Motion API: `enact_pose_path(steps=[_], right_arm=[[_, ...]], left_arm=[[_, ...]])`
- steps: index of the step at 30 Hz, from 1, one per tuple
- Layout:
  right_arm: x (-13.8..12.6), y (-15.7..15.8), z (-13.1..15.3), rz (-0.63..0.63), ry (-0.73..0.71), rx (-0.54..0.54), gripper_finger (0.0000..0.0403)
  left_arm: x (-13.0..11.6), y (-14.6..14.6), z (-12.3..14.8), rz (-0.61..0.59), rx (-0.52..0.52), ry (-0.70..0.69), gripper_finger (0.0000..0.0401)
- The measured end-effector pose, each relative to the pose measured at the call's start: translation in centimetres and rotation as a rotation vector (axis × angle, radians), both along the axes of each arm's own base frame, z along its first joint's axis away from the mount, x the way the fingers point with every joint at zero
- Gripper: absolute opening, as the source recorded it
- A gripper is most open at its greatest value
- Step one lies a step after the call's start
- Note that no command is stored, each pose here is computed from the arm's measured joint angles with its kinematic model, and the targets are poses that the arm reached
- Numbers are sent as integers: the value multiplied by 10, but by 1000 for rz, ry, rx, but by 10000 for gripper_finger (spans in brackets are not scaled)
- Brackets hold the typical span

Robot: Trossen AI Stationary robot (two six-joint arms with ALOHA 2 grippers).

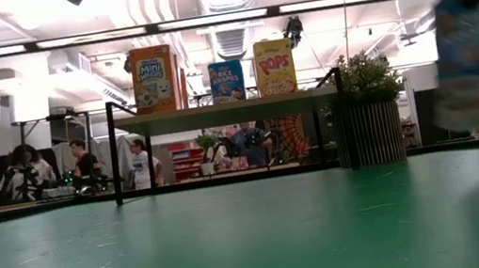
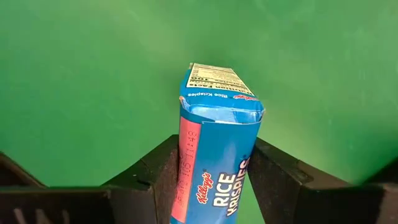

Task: Stack cereal on shelf
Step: Put the right blue cereal box on the shelf

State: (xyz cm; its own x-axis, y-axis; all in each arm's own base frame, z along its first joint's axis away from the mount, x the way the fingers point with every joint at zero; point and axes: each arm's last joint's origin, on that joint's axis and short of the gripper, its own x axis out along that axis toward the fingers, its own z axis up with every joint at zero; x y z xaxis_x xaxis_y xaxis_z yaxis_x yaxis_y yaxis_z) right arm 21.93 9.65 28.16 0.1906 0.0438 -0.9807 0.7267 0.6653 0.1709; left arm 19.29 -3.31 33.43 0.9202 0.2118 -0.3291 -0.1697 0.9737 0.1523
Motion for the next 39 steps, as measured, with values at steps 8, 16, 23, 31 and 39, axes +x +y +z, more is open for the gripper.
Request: enact_pose_path(steps=[8,16,23,31,39], right_arm=[[24,-14,40,63,-203,-105,164],[70,-32,66,214,-306,-226,164],[115,-50,86,340,-354,-321,164],[156,-78,116,470,-408,-442,164],[171,-113,131,508,-384,-519,164]], left_arm=[[1,0,1,-5,13,-5,0],[1,0,1,-8,20,-3,0],[1,0,1,-8,20,-3,0],[1,0,1,-8,20,-2,0],[1,0,0,-8,20,-2,0]])
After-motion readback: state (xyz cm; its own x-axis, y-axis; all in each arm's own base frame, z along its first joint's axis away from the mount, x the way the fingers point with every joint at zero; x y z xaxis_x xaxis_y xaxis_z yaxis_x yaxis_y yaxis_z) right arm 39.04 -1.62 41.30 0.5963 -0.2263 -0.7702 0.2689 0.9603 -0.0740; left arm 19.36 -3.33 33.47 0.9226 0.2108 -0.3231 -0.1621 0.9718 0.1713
